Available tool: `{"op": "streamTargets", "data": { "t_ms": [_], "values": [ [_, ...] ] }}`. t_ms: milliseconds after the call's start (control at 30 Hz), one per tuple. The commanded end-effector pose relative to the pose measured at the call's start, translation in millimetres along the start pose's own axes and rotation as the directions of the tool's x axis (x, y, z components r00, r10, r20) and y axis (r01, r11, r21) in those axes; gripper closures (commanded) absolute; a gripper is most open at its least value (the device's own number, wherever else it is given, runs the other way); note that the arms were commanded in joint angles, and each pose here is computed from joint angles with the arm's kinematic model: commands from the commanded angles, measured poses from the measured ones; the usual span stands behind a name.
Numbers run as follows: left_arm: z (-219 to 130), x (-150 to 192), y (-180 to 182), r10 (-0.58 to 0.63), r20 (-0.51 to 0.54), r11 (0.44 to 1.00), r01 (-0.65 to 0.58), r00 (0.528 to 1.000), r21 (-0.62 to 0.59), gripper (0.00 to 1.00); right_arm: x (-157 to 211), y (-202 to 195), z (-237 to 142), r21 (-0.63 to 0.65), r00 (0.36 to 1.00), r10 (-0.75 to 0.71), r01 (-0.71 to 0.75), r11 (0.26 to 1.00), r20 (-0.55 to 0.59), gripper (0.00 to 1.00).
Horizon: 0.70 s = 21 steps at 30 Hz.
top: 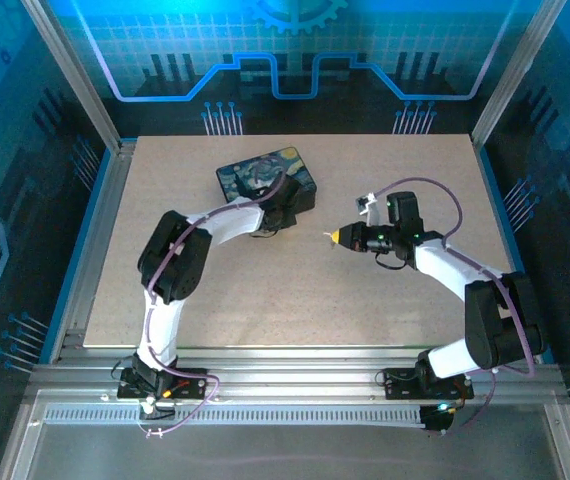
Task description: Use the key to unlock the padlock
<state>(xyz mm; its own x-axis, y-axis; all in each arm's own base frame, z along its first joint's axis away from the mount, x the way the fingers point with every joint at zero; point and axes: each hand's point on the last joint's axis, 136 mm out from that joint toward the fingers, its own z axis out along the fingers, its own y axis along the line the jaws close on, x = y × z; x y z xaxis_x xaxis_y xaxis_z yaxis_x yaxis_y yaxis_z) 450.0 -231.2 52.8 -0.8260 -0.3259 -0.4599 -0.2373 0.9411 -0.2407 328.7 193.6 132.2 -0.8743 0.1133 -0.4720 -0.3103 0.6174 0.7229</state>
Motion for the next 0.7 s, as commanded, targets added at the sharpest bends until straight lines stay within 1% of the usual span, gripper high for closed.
{"op": "streamTargets", "data": {
  "t_ms": [0,133,233,367,467,533,600,667],
  "values": [
    [-44,3,-12,-0.054,-0.131,0.985,0.074,0.990,0.154,1.00,15,8,-1,-0.023,1.000,-0.015,0.014,1.000,-0.027,1.00],
    [-69,7,-17,-0.087,-0.230,0.961,0.142,0.969,0.239,1.00,22,10,-3,-0.028,0.999,-0.014,0.013,1.000,-0.029,1.00],
    [-88,12,-25,-0.103,-0.313,0.930,0.203,0.944,0.306,1.00,26,17,-3,-0.050,0.999,-0.017,0.016,0.999,-0.031,1.00],
    [-110,15,-37,-0.155,-0.432,0.862,0.336,0.888,0.381,1.00,23,39,-2,-0.116,0.997,-0.075,0.074,0.990,0.003,1.00],
    [-126,16,-44,-0.168,-0.482,0.827,0.390,0.860,0.406,1.00,20,51,2,-0.148,0.993,-0.114,0.117,0.982,0.029,1.00],
    [-133,16,-44,-0.161,-0.484,0.828,0.385,0.860,0.408,1.00,16,51,4,-0.145,0.992,-0.124,0.128,0.981,0.038,1.00],
    [-139,10,-39,-0.139,-0.441,0.857,0.330,0.887,0.395,0.98,15,45,4,-0.113,0.992,-0.124,0.127,0.985,0.038,1.00],
    [-141,3,-35,-0.096,-0.377,0.888,0.251,0.921,0.385,0.87,13,38,2,-0.093,0.993,-0.112,0.116,0.989,0.041,1.00]
  ]
}}
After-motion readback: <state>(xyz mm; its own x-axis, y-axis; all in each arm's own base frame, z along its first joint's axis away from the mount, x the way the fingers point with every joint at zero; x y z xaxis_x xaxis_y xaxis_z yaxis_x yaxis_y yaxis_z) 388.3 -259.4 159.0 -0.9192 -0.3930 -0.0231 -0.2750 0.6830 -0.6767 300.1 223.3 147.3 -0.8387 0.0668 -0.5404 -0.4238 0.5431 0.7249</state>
